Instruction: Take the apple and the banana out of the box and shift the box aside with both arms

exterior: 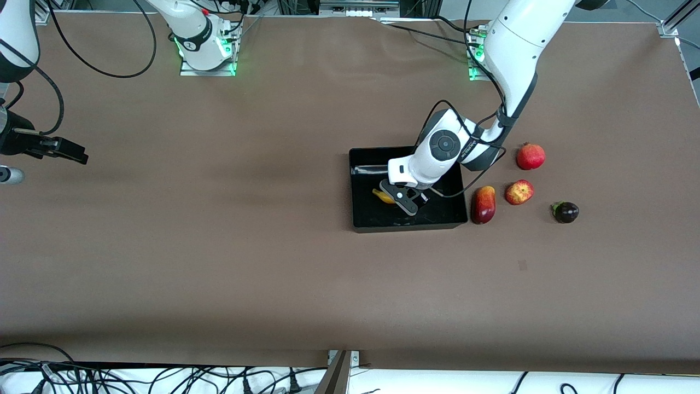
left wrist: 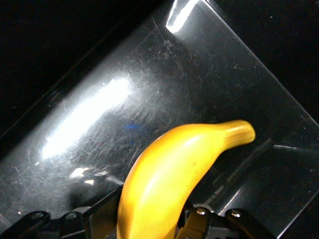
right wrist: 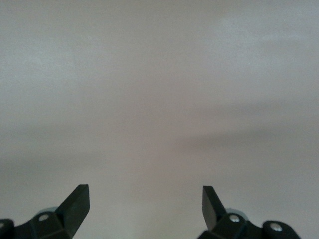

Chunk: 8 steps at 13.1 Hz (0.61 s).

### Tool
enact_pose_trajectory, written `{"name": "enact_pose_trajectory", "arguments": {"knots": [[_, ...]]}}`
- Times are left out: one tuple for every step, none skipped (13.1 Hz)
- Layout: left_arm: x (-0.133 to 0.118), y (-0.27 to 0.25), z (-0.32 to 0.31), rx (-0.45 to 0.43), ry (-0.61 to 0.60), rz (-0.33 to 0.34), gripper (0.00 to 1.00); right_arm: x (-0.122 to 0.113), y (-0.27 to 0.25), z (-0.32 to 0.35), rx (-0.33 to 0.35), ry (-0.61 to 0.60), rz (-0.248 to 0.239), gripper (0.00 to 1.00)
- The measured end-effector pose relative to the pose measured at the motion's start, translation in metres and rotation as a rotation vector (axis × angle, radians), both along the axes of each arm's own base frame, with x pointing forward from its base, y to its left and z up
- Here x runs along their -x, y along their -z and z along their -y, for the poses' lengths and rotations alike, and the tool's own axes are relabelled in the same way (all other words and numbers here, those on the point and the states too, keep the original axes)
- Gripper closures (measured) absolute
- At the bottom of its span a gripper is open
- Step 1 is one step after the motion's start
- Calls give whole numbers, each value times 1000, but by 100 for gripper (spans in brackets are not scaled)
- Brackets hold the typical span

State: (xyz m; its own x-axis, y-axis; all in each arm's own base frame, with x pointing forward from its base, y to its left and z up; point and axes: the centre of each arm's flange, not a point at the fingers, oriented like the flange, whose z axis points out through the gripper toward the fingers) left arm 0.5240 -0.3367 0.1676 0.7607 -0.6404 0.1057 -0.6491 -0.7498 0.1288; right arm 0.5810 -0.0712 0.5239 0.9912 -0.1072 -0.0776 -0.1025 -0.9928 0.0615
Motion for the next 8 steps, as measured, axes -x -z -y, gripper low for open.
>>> {"name": "enact_pose_trajectory", "arguments": {"knots": [[0, 0, 0, -1, 0, -1, 61, 0, 0, 0, 0, 0, 0, 0], [-1, -2, -1, -4, 0, -4, 65, 0, 0, 0, 0, 0, 0, 0], [-1, -4, -1, -9, 1, -10, 69, 0, 0, 0, 0, 0, 0, 0], [-3, -11, -2, -15, 3, -14, 76, 0, 0, 0, 0, 0, 0, 0], [-5, -22, -2, -22, 5, -19, 85, 0, 0, 0, 0, 0, 0, 0], [-7, -38, -3, -29, 7, -19, 95, 0, 0, 0, 0, 0, 0, 0], [-10, -59, -5, -36, 7, -16, 100, 0, 0, 0, 0, 0, 0, 0], [-13, -81, -10, -44, 3, -15, 100, 0, 0, 0, 0, 0, 0, 0]]}}
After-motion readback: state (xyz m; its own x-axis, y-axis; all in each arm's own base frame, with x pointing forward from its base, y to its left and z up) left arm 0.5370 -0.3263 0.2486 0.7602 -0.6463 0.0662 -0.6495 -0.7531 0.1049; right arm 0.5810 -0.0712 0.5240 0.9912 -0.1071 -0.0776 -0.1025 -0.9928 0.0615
